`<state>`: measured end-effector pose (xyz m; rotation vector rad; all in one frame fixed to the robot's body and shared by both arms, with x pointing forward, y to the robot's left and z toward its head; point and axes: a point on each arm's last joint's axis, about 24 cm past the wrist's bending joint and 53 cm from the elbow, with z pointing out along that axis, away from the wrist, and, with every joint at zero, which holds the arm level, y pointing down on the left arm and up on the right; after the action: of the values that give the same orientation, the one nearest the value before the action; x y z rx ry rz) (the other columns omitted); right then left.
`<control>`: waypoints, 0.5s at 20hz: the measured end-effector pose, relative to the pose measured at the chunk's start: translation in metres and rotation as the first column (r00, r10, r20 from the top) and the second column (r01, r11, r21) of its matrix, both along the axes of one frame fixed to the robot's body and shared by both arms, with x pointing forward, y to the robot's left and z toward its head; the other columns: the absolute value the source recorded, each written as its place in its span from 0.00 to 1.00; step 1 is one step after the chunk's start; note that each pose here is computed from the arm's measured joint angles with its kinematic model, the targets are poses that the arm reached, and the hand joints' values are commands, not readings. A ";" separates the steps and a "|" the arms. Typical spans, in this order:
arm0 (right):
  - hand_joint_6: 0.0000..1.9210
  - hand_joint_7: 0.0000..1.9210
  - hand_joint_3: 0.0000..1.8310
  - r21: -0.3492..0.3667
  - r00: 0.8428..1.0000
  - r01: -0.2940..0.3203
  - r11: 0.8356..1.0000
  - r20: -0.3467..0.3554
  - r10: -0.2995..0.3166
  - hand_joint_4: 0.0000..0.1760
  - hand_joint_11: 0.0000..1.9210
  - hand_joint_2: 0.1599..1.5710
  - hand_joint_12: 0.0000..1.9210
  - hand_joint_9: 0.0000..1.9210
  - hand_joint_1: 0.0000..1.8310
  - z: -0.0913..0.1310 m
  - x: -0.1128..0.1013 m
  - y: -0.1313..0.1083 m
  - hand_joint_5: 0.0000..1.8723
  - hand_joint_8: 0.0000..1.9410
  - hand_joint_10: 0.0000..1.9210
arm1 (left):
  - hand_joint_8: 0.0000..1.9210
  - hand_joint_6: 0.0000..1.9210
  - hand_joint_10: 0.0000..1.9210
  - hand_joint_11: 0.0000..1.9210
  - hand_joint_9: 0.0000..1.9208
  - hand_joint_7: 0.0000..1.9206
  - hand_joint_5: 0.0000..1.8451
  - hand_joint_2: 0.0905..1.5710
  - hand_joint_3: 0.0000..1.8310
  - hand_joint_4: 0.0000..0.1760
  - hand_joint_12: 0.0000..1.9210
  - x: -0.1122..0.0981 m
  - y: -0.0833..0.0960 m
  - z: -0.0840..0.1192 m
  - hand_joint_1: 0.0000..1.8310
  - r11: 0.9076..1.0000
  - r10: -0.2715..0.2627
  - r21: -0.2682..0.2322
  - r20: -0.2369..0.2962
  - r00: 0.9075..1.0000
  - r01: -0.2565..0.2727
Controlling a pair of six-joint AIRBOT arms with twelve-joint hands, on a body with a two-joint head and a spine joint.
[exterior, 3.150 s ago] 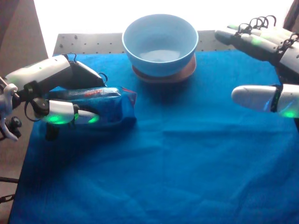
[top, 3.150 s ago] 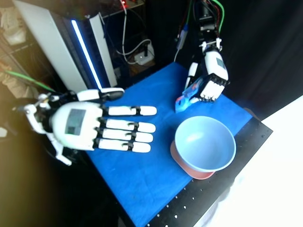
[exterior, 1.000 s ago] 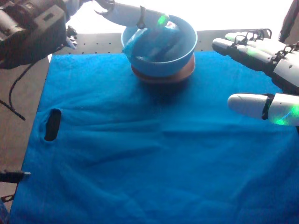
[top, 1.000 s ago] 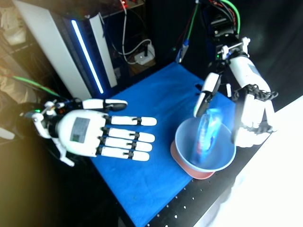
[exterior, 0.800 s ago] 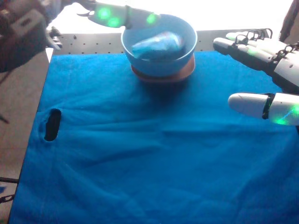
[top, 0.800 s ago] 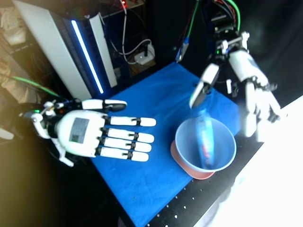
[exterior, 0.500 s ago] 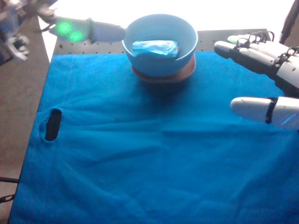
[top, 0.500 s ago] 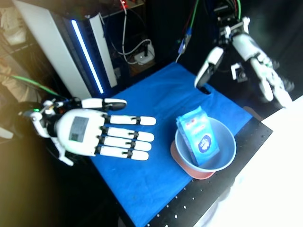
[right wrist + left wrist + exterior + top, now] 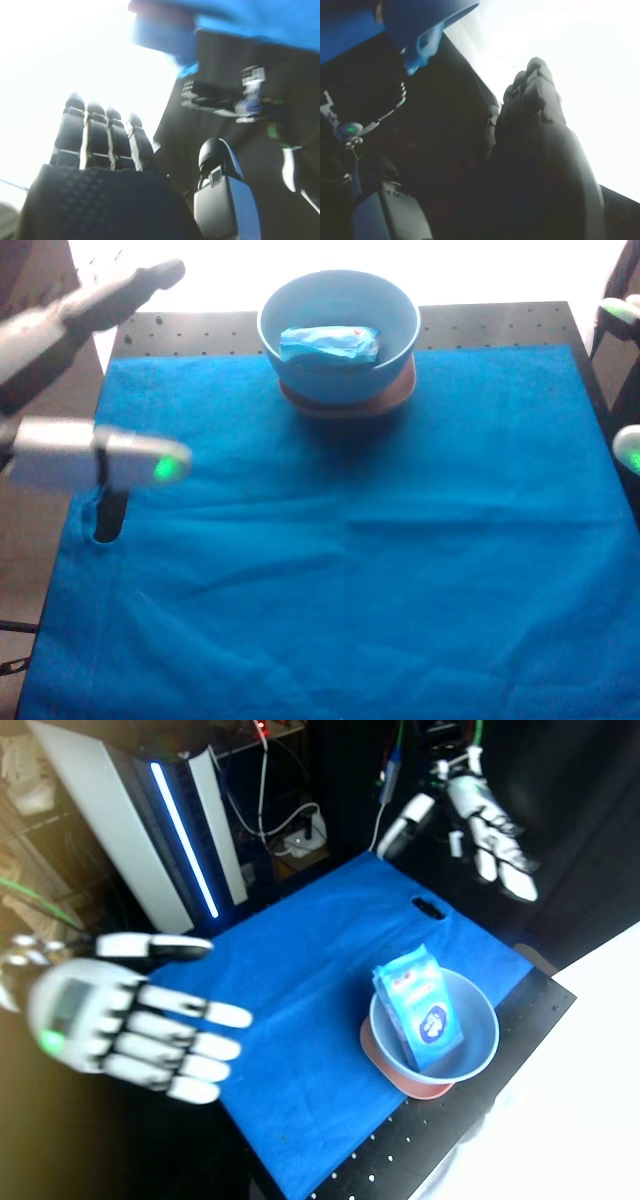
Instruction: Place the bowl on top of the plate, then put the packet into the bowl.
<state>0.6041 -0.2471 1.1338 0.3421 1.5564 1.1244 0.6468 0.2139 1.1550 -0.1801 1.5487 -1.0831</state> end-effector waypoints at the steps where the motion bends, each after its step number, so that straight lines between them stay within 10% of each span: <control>1: 0.00 0.00 0.00 0.011 1.000 0.005 1.000 -0.003 -0.005 0.57 0.00 0.74 0.00 0.00 0.06 -0.001 -0.006 -0.001 0.00 0.00 0.00 | 0.00 0.00 0.00 0.00 0.00 0.00 0.00 0.45 0.00 0.98 0.00 -0.008 0.007 -0.002 0.36 0.999 0.021 -0.031 -0.006 1.000 -0.021; 2: 0.00 0.00 0.00 0.023 1.000 0.009 1.000 -0.001 -0.009 0.52 0.00 0.72 0.00 0.00 0.07 -0.001 -0.011 -0.002 0.00 0.00 0.00 | 0.00 0.00 0.00 0.00 0.00 0.00 0.00 0.45 0.00 0.96 0.00 -0.015 0.013 -0.001 0.41 0.997 0.038 -0.060 0.002 0.999 -0.038; 6: 0.00 0.00 0.00 0.037 0.999 0.043 0.998 0.006 -0.043 0.91 0.00 0.69 0.00 0.00 0.09 0.004 -0.020 -0.013 0.00 0.00 0.00 | 0.00 0.00 0.00 0.00 0.00 0.00 0.00 0.44 0.00 1.00 0.00 -0.051 0.038 -0.016 0.37 0.986 0.113 -0.123 -0.028 0.993 -0.116; 10: 0.00 0.00 0.00 0.033 0.994 0.108 0.994 -0.032 -0.107 1.00 0.00 0.69 0.00 0.00 0.10 -0.007 -0.038 -0.032 0.00 0.00 0.00 | 0.00 0.00 0.00 0.00 0.00 0.00 0.00 0.45 0.00 1.00 0.00 -0.068 0.062 -0.019 0.36 0.965 0.192 -0.176 -0.034 0.981 -0.195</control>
<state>0.5662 -0.2794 1.1268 0.4631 1.5280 1.0682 0.5788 0.2754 1.1363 -0.4548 1.4151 -1.0662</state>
